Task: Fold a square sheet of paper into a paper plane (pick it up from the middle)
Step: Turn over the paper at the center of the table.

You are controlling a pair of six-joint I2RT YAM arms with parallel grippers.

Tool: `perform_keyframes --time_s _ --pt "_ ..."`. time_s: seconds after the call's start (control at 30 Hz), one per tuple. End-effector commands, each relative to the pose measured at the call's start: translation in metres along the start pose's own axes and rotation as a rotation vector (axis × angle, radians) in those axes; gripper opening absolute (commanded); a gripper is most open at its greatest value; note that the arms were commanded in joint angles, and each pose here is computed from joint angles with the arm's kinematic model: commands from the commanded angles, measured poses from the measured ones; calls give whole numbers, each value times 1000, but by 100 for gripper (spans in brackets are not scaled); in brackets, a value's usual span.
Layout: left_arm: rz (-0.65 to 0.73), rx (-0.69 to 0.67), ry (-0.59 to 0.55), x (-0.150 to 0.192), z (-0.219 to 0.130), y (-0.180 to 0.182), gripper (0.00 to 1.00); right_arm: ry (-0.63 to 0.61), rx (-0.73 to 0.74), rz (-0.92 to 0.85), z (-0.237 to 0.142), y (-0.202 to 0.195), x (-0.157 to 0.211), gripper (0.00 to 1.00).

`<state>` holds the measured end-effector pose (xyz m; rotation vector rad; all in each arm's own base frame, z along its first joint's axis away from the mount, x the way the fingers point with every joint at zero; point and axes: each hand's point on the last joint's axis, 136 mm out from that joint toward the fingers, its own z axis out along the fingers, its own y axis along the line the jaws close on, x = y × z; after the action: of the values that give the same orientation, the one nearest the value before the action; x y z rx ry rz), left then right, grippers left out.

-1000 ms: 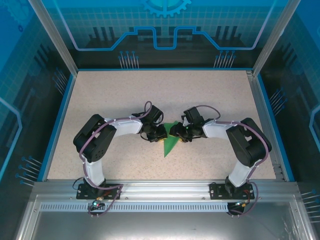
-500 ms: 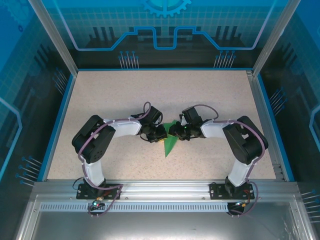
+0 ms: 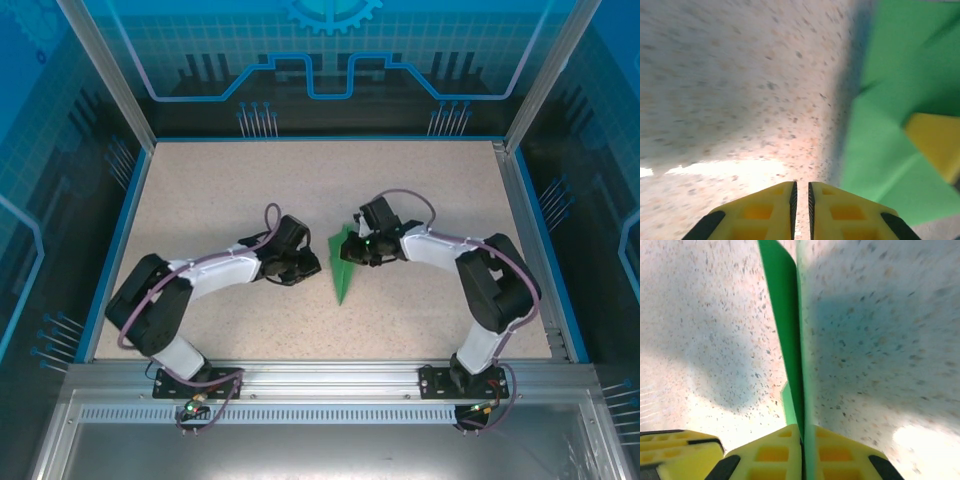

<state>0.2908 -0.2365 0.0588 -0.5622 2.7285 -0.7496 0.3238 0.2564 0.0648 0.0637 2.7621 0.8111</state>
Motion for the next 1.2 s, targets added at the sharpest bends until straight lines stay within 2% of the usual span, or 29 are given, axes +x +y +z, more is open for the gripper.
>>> perform_keyframes --time_s 0.0,0.13,0.23,0.33,0.47,0.67,0.8,0.9,0.97,1.17 --pt "-93 -136 -145 -18 -20 40 18 -8 281 -190 -43 -13 1 9" --pt "-162 -197 -263 -28 -45 67 19 3 678 -254 -81 -45 -6 10" --pt "-209 -226 -345 -32 -64 85 22 -5 862 -288 -94 -53 -9 14" --pt "-243 -251 -410 -35 -80 99 24 7 896 -307 -82 -44 -7 17" --pt "-290 -268 -475 -33 -98 117 28 59 901 -336 -46 -27 1 19" --pt "-333 -243 -533 -28 -111 134 35 178 847 -399 24 8 27 25" --pt "-336 -236 -540 -25 -115 139 36 243 657 -382 55 40 43 32" --pt "-332 -238 -537 -24 -116 141 37 215 496 -386 51 71 40 43" --pt "-323 -230 -533 -24 -116 139 38 169 412 -385 36 88 33 52" --pt "-277 -184 -496 -27 -106 122 39 88 180 -333 -12 99 23 67"
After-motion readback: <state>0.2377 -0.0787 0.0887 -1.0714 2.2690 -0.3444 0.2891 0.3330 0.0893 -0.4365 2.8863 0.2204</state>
